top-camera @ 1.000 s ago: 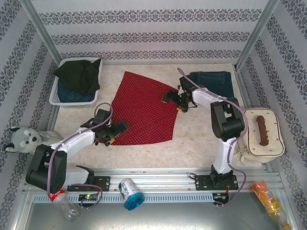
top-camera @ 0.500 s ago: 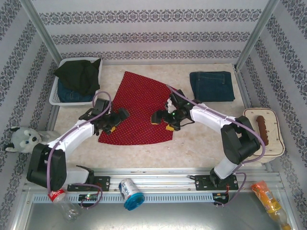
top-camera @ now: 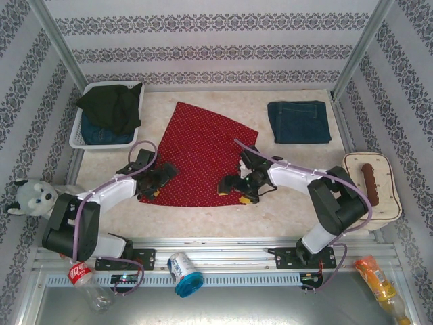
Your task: Fold and stack the skirts
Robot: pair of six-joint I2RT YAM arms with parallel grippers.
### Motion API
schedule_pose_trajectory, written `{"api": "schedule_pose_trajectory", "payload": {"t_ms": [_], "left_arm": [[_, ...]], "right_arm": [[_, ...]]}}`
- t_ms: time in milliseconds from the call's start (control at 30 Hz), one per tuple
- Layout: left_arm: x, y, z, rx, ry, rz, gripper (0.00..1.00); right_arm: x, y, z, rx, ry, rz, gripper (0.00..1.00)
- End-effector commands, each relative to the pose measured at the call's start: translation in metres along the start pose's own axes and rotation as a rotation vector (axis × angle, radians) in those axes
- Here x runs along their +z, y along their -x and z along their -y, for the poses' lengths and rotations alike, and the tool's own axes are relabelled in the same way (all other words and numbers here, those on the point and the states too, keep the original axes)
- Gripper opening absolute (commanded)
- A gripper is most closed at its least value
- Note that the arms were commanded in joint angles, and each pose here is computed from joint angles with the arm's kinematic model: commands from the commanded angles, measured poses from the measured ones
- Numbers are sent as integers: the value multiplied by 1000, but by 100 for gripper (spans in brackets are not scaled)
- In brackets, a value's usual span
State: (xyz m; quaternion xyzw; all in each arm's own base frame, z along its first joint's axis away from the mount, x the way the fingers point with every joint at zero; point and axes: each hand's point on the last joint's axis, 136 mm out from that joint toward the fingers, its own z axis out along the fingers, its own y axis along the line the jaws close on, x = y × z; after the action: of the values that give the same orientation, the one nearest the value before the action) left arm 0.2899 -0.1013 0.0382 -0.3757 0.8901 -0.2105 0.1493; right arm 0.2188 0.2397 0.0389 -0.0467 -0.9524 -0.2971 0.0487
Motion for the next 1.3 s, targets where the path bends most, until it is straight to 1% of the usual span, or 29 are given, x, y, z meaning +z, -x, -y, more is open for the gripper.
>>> {"api": "schedule_pose_trajectory", "payload": {"t_ms": [0,67,100,133,200,300,333,400,433,500,600,700,767,867,933,1067,1133,1200,1267], "left_arm": [[-8,2,-5,-40,7,4,100],[-22,2,2,-28,-1,5,100],[-33,4,0,-31,12,25,100],[-40,6,-5,-36,29,49,100],[-55,9,-20,-50,69,103,100],[-66,11,-48,-76,143,158,100],[-67,10,-58,-91,168,165,97],[-67,7,-75,-129,197,164,87],[-66,4,-81,-142,211,158,84],[-64,1,-92,-168,230,155,83],[-60,-3,-99,-183,245,137,80],[-53,-7,-99,-190,234,107,66],[-47,-7,-97,-194,218,101,60],[-38,3,-93,-181,207,120,57],[-32,9,-90,-162,217,116,53],[-21,16,-85,-125,234,107,37],[-16,19,-80,-118,212,114,27],[-18,23,-69,-102,184,113,14],[-26,26,-56,-81,152,117,6]], "right_arm": [[-18,-8,29,75,-123,57,98],[-32,-5,26,83,-129,113,98],[-43,-3,28,112,-138,166,98],[-47,-2,28,129,-133,191,98],[-51,-3,33,219,-98,239,98],[-51,-3,39,309,-56,281,97],[-50,-2,41,333,-44,296,96],[-50,-1,43,360,-27,317,95],[-50,-1,44,366,-25,326,96],[-50,-1,47,374,-30,328,98],[-48,-1,48,374,-35,321,98],[-45,-1,48,372,-35,310,98],[-43,-1,47,372,-21,308,98],[-40,0,44,374,10,305,98],[-39,0,42,369,21,302,98],[-36,-3,38,351,45,281,98],[-32,-6,37,351,55,261,97],[-26,-9,34,358,80,231,97],[-24,-11,30,367,98,211,96]]}}
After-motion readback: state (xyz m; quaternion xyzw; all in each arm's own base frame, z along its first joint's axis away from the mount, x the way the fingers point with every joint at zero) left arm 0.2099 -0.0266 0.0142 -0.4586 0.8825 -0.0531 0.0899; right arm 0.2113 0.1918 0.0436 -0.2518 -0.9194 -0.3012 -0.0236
